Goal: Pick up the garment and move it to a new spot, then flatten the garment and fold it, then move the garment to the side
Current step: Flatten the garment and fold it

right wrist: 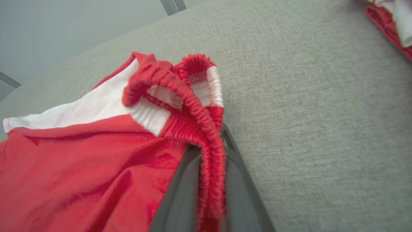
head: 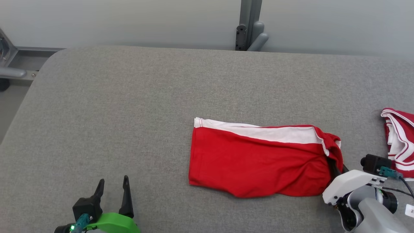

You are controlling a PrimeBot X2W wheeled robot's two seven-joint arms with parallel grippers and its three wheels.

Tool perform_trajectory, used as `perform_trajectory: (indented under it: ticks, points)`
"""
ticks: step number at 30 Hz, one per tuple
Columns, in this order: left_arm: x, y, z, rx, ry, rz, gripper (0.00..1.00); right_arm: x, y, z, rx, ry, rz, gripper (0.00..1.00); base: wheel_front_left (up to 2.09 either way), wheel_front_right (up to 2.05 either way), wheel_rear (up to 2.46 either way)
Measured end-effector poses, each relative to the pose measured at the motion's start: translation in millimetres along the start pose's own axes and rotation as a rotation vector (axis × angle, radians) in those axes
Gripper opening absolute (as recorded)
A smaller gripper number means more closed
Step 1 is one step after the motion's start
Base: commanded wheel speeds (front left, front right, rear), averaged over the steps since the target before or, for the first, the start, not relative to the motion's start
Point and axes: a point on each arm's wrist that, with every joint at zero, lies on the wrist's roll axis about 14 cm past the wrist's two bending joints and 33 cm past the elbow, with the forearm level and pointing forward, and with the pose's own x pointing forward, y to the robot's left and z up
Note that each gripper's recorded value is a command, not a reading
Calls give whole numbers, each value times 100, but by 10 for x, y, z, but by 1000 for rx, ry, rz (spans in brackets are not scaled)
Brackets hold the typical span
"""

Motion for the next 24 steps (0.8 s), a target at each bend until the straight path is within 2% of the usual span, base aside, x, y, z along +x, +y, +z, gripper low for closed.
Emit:
perform_trajectory:
  ticks: [3, 6, 13, 18, 21, 24]
  points:
    - [23, -69, -12, -6, 5, -19, 100, 7, -66, 82, -24, 9, -3, 0, 0, 0, 0]
    - [39, -170, -29, -7, 11, -50, 100, 31, 65, 153, 2, 15, 37, 0, 0, 0, 0]
    - [26, -281, -60, -14, 21, -80, 100, -1, 866, 236, 94, 85, 285, 0, 0, 0, 0]
    - [-9, -248, -68, -22, 22, -69, 100, -140, 1388, 216, 140, 158, 456, 0, 0, 0, 0]
    - [-24, -216, -68, -25, 21, -59, 100, -184, 1550, 175, 156, 191, 503, 0, 0, 0, 0]
    - [-61, -152, -76, -30, 22, -38, 100, -234, 1854, 43, 179, 251, 572, 0, 0, 0, 0]
